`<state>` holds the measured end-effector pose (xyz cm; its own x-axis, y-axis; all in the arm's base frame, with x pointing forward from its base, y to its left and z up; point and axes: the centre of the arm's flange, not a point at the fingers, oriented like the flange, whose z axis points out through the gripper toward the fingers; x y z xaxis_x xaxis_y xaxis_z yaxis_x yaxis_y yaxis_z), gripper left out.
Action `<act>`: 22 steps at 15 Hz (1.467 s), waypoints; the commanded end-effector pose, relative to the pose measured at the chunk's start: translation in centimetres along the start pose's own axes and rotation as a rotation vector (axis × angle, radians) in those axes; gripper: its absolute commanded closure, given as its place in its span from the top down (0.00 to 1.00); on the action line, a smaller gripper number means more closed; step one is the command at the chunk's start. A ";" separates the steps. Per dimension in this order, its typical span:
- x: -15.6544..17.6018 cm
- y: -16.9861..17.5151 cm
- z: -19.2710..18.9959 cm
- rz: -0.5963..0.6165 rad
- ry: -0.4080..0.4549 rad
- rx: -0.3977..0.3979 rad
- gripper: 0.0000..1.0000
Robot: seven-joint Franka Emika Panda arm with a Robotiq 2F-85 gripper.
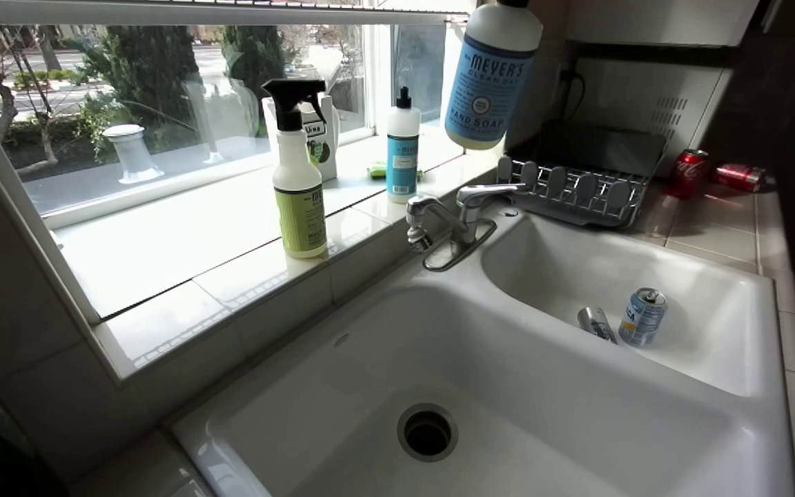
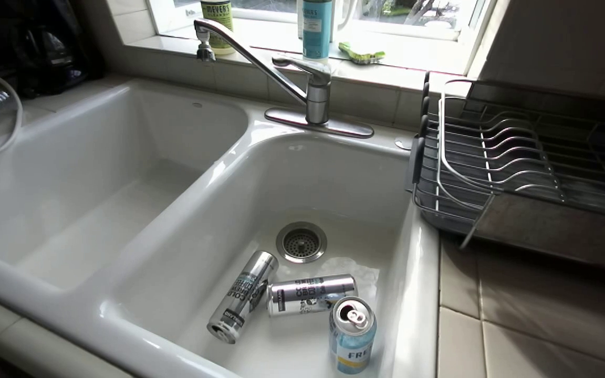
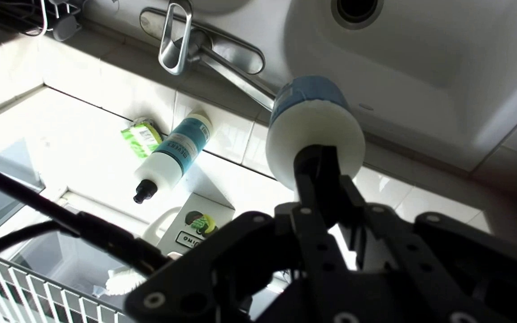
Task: Remove the bottle from the sink and put it on the window sill
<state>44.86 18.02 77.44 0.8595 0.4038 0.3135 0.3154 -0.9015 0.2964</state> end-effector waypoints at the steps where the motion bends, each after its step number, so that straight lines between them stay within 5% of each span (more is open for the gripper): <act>1: 0.4 0.2 0.2 0.001 -0.001 0.002 0.17; 6: 0.7 0.2 0.0 0.001 -0.001 0.005 0.17; 7: 0.7 0.2 0.0 0.001 0.000 0.005 0.04; 22: 11.4 8.3 6.2 -0.002 0.002 0.053 0.04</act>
<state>56.34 13.94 76.66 0.8646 0.3880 0.3192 0.3148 -0.9135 0.2576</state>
